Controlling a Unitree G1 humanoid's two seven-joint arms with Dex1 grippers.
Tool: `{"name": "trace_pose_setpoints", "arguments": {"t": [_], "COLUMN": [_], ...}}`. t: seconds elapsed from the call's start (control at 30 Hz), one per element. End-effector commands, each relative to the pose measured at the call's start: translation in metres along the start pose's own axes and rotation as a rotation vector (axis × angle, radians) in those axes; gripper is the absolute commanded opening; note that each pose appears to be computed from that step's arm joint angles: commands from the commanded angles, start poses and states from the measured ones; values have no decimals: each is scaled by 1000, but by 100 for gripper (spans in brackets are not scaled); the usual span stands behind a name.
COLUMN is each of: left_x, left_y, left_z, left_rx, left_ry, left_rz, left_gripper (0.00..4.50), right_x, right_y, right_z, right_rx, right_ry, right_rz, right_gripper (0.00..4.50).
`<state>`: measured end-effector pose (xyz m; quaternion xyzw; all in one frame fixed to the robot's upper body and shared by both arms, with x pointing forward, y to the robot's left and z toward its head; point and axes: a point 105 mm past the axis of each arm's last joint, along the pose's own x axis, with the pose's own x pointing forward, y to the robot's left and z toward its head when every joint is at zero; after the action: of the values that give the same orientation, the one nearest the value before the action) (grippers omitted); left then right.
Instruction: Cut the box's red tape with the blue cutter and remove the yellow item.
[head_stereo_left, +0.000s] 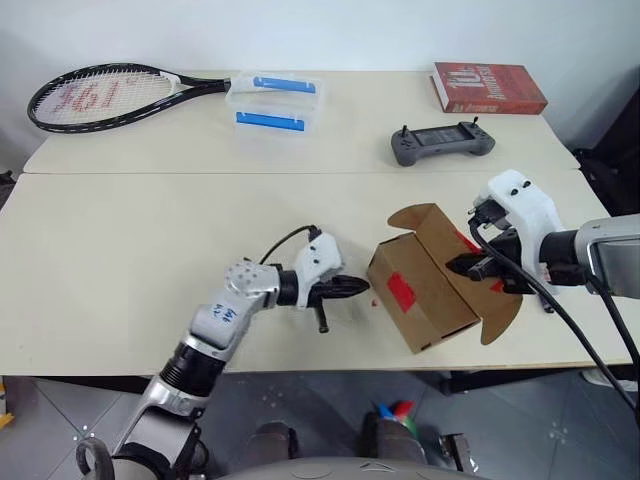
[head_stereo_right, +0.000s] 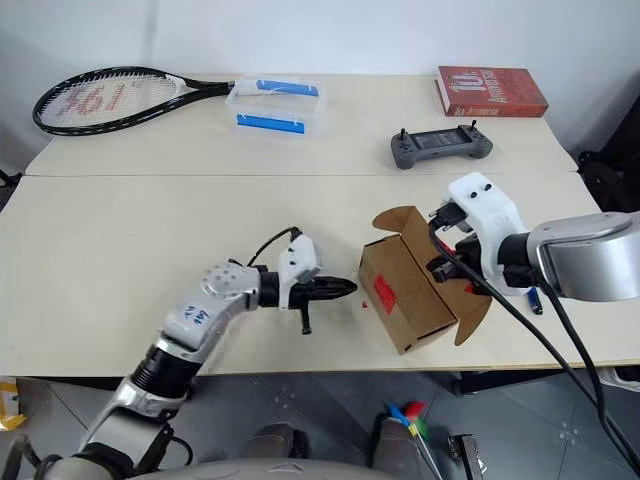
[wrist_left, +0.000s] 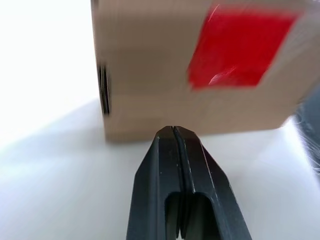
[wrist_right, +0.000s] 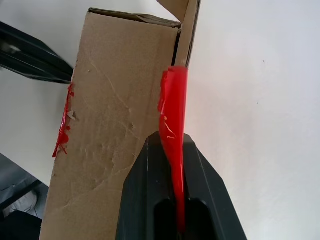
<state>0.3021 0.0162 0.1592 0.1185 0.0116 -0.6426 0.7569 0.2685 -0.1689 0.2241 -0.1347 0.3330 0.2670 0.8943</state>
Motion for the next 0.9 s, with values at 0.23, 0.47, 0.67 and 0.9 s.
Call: {"name": "trace_pose_setpoints", "arguments": {"t": [0.23,0.47,0.67,0.9], "left_x": [44,71,67,46], "left_y": [-18,-33,-24,-32], "left_z": [68,37,1,-20], "left_rx": [103,97,40,-13], "left_ry": [-199,-71,65,156], "left_rz": [-155,-200,-141,-177], "left_gripper": [0,0,0,0], "right_x": [1,1,0,-5], "right_y": [-1,-2,-11,-30], "right_z": [4,5,5,9], "right_rx": [-16,-7,16,32], "right_ry": [-20,-27,-30,-29], "right_rz": [-24,-41,-65,-110], "right_gripper": [7,7,7,7]}}
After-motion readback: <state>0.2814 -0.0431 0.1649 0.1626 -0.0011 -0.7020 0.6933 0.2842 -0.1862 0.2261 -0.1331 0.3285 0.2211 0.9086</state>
